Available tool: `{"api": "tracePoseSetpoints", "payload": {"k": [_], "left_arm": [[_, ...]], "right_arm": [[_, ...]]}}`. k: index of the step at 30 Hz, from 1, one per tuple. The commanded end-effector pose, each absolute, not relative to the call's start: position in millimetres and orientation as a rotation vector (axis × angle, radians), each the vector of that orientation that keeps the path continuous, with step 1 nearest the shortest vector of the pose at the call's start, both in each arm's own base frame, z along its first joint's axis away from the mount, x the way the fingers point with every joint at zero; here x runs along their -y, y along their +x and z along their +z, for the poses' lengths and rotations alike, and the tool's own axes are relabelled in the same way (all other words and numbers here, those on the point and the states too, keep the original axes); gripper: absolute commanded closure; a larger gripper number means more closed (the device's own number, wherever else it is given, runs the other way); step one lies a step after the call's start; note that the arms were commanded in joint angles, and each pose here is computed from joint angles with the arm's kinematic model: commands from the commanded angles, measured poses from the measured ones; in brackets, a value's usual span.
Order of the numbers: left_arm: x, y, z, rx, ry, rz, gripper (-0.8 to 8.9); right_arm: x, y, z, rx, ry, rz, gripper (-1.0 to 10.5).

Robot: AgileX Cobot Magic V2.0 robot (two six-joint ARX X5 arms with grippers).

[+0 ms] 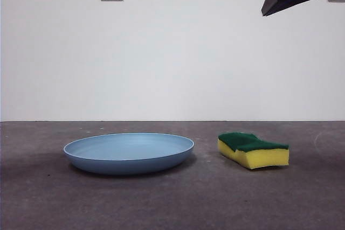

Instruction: Pick up the plate,pick up the cloth,clean the plate with the cloth

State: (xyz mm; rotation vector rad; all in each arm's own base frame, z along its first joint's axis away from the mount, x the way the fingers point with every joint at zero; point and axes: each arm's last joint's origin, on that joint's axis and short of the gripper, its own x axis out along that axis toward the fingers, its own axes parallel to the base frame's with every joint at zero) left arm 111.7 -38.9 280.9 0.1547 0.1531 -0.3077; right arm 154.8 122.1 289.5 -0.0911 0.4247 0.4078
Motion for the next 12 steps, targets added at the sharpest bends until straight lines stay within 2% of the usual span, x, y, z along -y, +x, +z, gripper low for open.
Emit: {"api": "tracePoseSetpoints", "payload": {"k": [1, 8, 12], "left_arm": [[28.7, 109.4, 277.0, -0.123, 0.153, -0.235, 8.17], [14.8, 101.5, 242.0, -0.044, 0.111, -0.193, 8.17], [11.2, 99.7, 217.2, -0.044, 0.060, -0.158, 8.17]], "right_arm": [[-122.0, 154.6, 288.6, -0.423, -0.080, 0.404, 9.5], [-122.0, 154.6, 288.6, -0.423, -0.080, 0.404, 9.5], [-122.0, 154.6, 288.6, -0.423, -0.080, 0.404, 9.5]]}}
